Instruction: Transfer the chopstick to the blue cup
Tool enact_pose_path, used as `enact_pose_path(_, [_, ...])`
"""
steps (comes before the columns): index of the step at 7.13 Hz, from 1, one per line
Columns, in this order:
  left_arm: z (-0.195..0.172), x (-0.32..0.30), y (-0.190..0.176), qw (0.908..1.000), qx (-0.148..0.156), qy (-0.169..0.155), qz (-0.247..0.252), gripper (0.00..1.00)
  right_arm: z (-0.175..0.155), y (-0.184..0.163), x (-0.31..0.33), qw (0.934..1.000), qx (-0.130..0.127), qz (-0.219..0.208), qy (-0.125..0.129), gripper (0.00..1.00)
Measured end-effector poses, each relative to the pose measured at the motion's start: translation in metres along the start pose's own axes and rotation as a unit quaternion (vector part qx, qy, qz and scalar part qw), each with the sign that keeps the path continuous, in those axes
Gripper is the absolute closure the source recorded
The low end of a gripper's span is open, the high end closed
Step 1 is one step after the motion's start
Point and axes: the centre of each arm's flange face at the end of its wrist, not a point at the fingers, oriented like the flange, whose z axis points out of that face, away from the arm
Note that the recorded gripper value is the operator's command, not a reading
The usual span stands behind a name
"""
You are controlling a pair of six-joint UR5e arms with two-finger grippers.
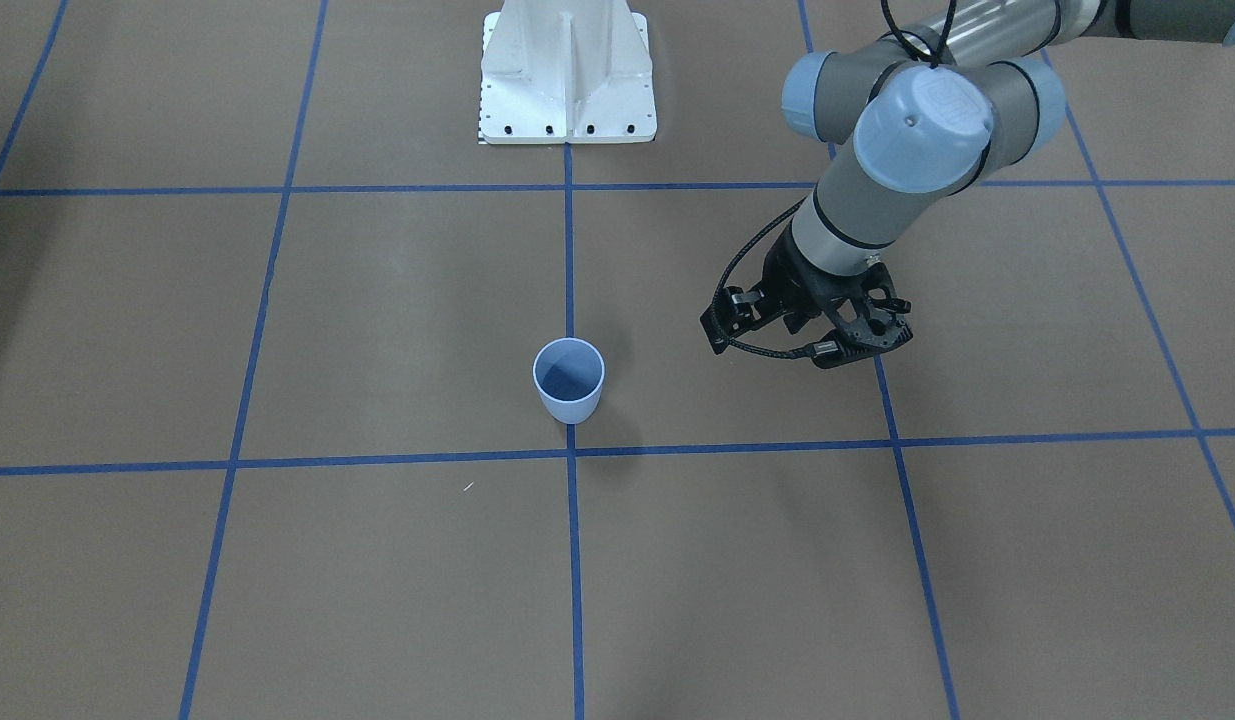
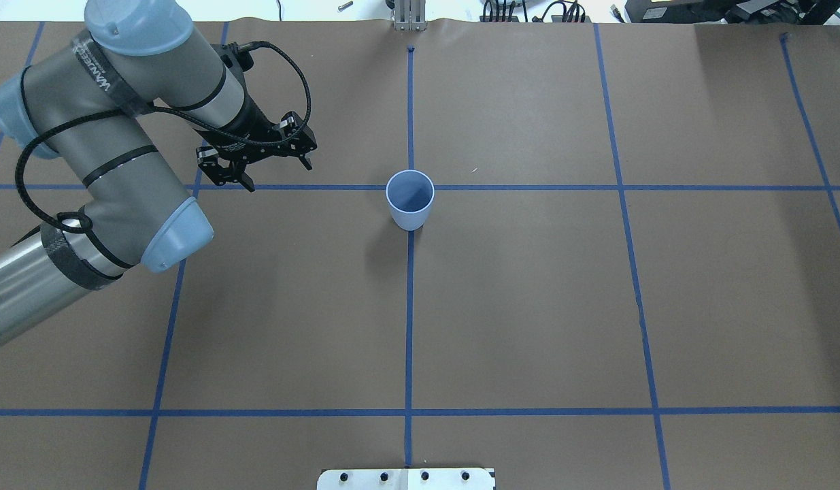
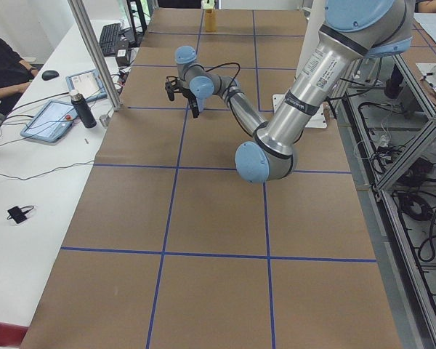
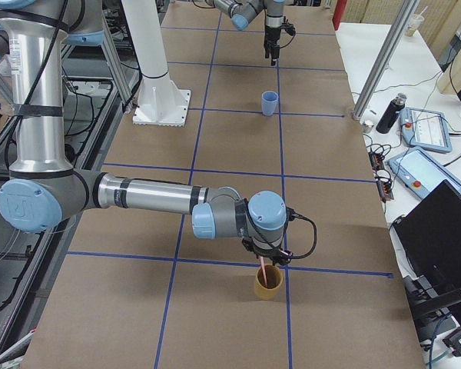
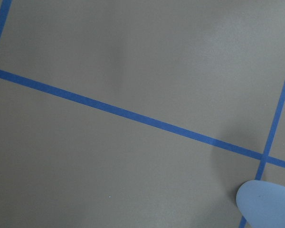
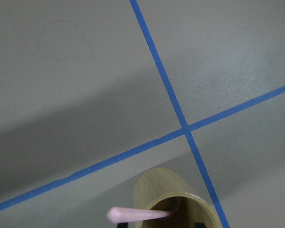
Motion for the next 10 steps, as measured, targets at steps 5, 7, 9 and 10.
enact_pose_path(5, [0.005, -0.014, -0.002, 1.0, 0.001, -0.001, 0.0, 0.02, 0.008, -0.013, -0.003, 0.9997, 0.014, -0.006, -0.016, 0.54])
enact_pose_path(7, [0.005, -0.015, -0.002, 1.0, 0.001, -0.001, -0.001, 0.02, 0.011, -0.016, -0.005, 0.9996, 0.016, -0.008, -0.021, 0.7])
enact_pose_path(9, [0.005, -0.015, -0.002, 1.0, 0.001, -0.001, -0.001, 0.02, 0.012, -0.018, -0.005, 0.9995, 0.018, -0.009, -0.023, 0.91])
enact_pose_path(10, [0.005, -0.015, -0.002, 1.0, 0.001, -0.001, -0.001, 0.02, 0.013, -0.017, -0.006, 0.9995, 0.019, -0.008, -0.024, 1.0])
